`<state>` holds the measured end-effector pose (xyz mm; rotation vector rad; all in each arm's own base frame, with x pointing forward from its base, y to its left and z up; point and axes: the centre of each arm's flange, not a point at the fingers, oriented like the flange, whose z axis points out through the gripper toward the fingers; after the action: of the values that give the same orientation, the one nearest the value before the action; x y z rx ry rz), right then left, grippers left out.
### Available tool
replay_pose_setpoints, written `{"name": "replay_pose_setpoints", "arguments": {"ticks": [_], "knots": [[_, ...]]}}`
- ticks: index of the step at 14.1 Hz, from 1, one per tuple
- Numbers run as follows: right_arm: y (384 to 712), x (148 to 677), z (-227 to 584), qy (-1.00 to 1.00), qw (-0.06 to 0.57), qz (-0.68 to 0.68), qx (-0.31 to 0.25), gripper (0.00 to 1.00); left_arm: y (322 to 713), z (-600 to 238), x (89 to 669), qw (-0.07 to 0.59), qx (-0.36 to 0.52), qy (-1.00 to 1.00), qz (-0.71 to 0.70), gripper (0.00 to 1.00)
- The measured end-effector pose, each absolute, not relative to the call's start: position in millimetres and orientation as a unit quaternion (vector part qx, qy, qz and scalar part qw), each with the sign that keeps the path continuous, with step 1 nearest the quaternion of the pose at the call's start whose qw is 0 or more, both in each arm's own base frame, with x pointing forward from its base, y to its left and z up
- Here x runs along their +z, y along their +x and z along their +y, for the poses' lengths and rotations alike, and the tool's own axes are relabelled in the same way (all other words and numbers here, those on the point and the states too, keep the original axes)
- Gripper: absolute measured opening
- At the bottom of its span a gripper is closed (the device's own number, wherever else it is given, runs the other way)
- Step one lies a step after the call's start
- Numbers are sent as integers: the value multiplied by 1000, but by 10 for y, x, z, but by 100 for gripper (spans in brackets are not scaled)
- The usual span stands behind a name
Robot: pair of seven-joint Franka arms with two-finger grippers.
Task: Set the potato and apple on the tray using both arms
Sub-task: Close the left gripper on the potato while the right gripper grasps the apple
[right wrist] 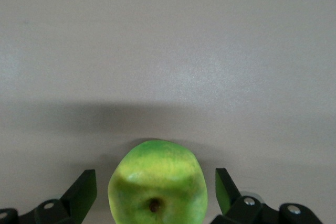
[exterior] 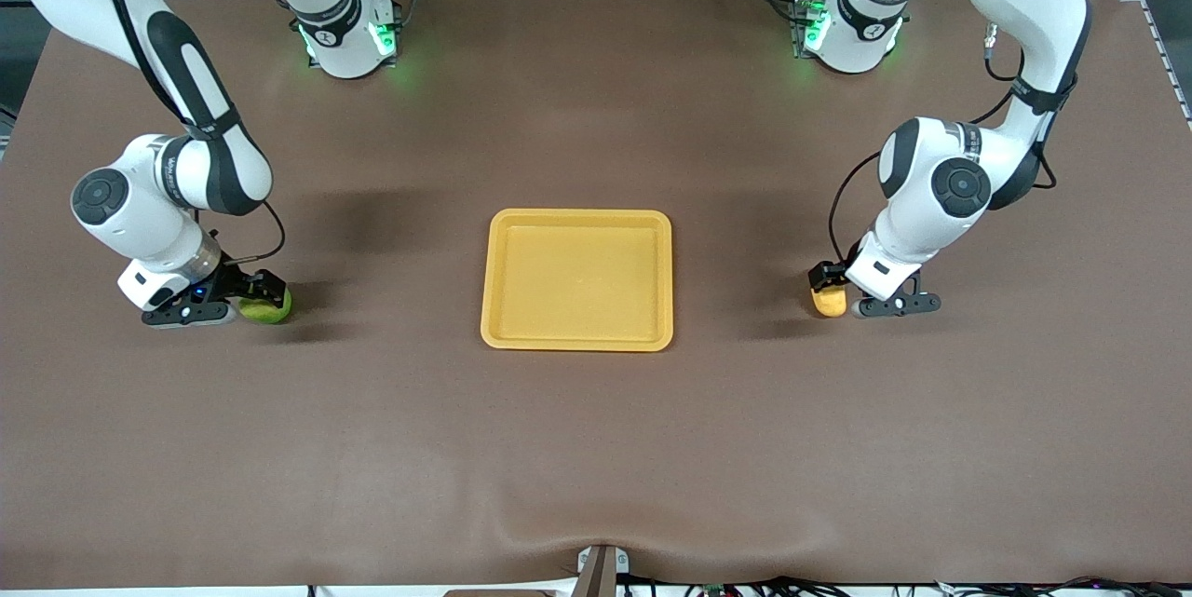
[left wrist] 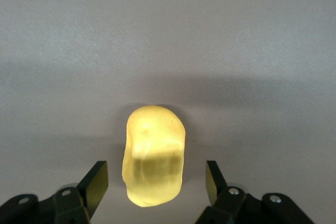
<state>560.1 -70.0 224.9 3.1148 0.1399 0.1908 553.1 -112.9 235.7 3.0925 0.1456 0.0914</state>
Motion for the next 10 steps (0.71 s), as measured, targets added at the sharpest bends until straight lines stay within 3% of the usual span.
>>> {"name": "replay_pose_setpoints", "arguments": {"ticks": [7, 9, 10], "knots": [[5536, 2117, -695, 997, 8, 45, 56, 100, 5522, -1132, 2182, 24, 26, 998, 48, 78], [5540, 2126, -695, 997, 9, 45, 58, 84, 5519, -1132, 2166, 24, 25, 998, 48, 72], [5538, 2121, -695, 997, 9, 45, 58, 84, 5518, -1131, 2160, 24, 24, 998, 48, 69]]}}
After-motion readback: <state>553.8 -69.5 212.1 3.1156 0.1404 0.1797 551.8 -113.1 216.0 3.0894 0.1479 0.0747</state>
